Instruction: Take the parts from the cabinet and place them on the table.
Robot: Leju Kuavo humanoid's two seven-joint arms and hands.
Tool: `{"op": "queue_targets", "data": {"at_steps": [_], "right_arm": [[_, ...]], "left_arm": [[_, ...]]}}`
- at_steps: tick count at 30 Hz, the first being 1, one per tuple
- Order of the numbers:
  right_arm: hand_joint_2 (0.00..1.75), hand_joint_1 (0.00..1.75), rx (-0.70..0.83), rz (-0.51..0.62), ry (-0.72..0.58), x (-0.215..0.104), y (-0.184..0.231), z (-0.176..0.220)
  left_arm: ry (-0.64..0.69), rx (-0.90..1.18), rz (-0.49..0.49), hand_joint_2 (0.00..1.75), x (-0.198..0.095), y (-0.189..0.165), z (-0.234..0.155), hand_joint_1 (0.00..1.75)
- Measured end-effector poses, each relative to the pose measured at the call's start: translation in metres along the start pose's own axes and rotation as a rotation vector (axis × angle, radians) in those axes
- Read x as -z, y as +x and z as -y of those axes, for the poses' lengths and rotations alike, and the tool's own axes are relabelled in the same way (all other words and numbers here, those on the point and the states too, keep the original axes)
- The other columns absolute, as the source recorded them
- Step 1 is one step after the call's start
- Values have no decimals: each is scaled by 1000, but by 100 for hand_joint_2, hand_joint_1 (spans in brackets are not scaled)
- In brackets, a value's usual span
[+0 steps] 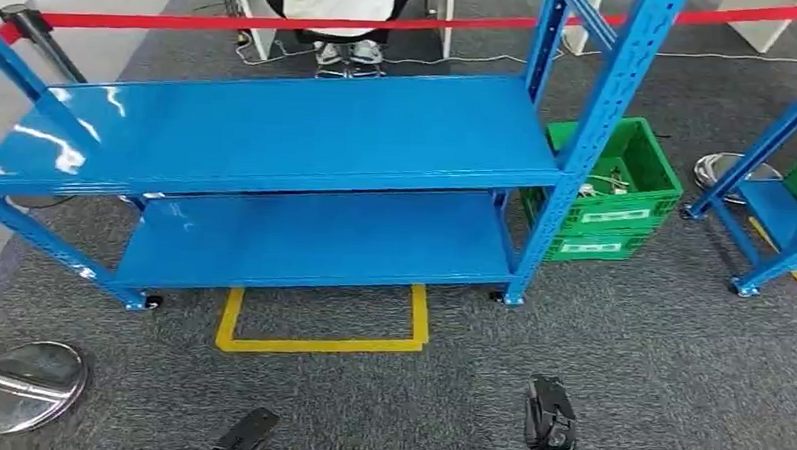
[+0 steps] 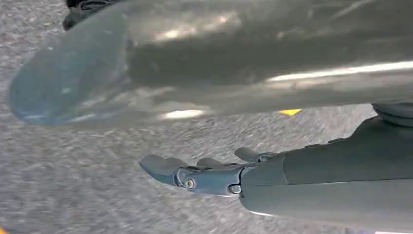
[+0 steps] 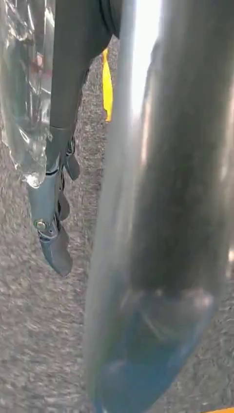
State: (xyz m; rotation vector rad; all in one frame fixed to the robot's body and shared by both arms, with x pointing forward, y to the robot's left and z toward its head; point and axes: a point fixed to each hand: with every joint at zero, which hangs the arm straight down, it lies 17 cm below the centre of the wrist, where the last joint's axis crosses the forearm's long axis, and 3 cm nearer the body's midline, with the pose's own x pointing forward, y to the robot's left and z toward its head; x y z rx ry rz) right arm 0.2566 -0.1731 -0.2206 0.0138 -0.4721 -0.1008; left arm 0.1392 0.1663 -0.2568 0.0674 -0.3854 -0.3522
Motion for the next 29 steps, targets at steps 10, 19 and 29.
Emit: {"op": "queue_targets", "data": {"at_steps": [10, 19, 29], "right_arm": [[0, 0, 2, 2, 0, 0, 1, 0], [0, 0, 2, 2, -1, 0, 2, 1], [0, 0, 17, 4, -2, 0, 1, 1]], "left_arm": [[-5, 0, 5, 0, 0, 4, 1, 0], [-8, -1, 5, 0, 0, 4, 2, 0], [-17, 1, 4, 0, -1, 3, 4, 0]]}}
